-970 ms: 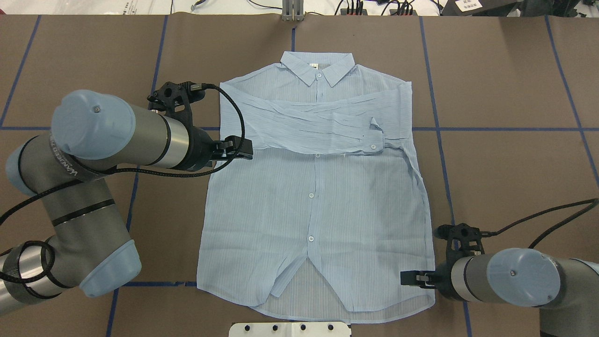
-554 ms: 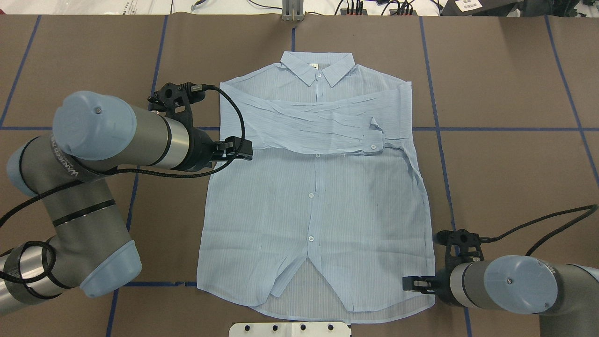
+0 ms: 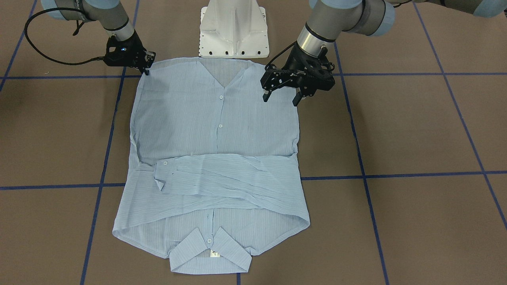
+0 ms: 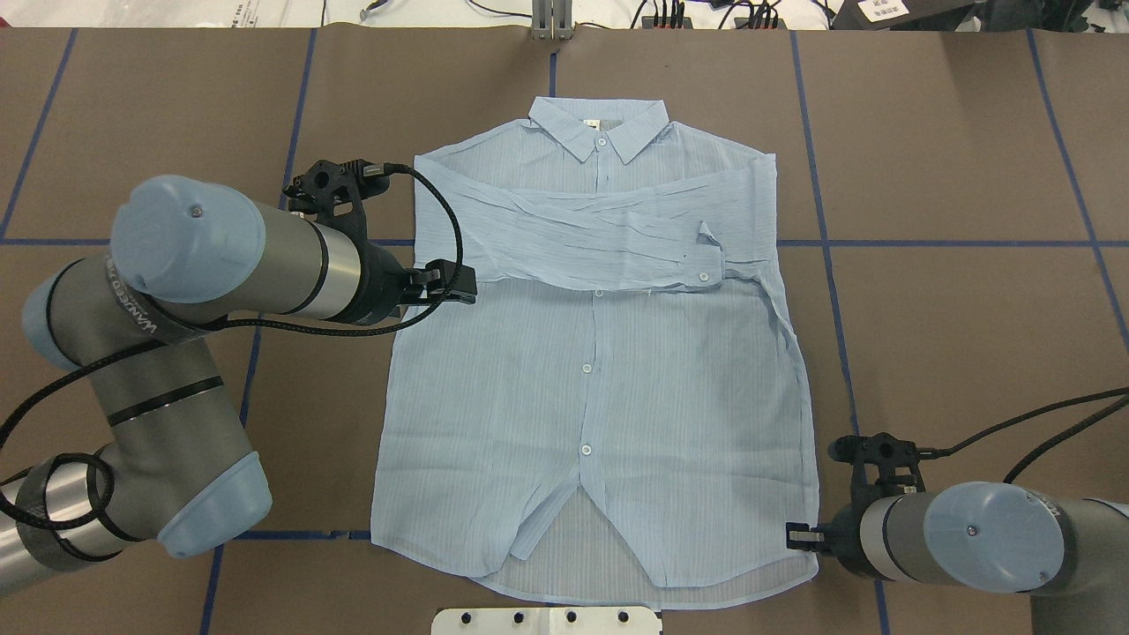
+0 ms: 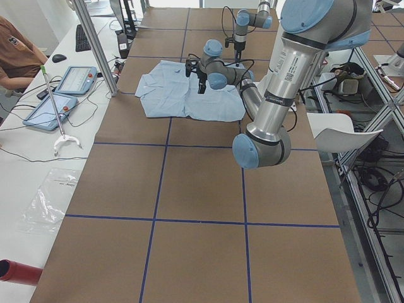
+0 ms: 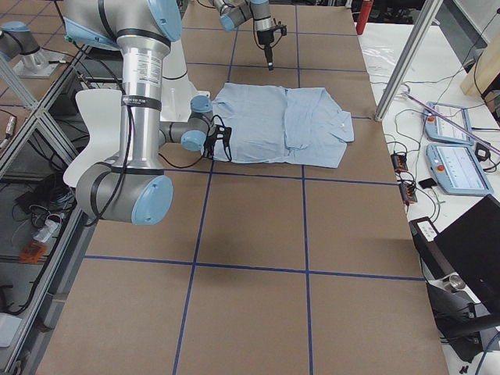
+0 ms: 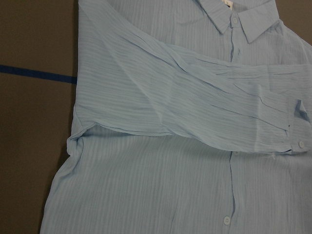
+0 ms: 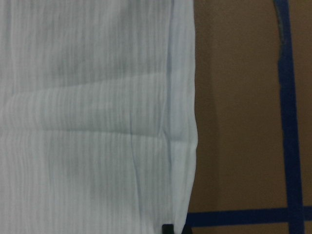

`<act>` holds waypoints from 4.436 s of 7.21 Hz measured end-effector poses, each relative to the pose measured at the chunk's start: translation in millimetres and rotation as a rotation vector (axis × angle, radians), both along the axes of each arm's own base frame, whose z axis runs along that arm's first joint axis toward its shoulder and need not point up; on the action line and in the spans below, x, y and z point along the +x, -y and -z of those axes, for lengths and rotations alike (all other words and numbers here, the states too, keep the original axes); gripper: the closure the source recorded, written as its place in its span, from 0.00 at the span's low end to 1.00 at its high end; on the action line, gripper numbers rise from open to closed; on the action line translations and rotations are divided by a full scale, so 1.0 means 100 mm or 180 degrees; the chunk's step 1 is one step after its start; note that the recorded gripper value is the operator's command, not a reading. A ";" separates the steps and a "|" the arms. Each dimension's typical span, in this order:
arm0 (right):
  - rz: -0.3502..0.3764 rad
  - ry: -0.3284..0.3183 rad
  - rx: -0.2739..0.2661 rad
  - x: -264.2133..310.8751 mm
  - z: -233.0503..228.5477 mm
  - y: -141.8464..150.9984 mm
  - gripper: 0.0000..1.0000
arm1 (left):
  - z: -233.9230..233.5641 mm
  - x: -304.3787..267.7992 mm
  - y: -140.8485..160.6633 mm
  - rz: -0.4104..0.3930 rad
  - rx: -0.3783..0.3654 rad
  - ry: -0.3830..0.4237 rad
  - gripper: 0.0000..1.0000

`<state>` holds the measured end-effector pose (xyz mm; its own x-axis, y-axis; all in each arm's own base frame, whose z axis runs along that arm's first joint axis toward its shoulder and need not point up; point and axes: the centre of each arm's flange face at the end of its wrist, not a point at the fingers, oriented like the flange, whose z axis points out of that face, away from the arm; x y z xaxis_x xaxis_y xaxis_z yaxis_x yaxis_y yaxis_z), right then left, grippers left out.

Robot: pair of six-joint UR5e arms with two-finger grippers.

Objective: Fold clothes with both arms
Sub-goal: 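Move both grippers to the hem corners nearest the robot, then grasp both hem corners with the left and right grippers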

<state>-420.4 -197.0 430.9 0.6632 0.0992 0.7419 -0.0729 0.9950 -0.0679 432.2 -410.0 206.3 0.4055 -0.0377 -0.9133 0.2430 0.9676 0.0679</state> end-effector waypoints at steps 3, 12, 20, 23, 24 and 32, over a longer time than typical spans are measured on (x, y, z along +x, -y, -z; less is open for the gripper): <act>-0.0095 0.0050 -0.0099 0.02 0.08 -0.01 1.00 | -0.07 0.00 -0.01 -0.0009 -0.0053 0.0054 0.01; -0.0225 0.0266 -0.0118 0.16 0.40 0.10 1.00 | -1.05 0.73 -1.38 -0.0509 -0.0958 0.0722 0.32; -0.0248 0.0314 -0.0114 0.21 0.47 0.13 1.00 | -1.22 0.88 -1.56 -0.0582 -0.1045 0.0865 0.53; -0.0269 0.0308 -0.0119 0.24 0.46 0.16 1.00 | -1.21 0.89 -1.60 -0.0602 -0.1041 0.0865 0.85; -0.0275 0.0304 -0.0123 0.25 0.46 0.17 1.00 | -1.21 0.89 -1.59 -0.0602 -0.1040 0.0863 1.00; -0.0338 0.0408 -0.0356 0.58 0.50 0.57 1.00 | -1.08 0.48 -1.61 -0.0671 -0.0844 0.0766 1.00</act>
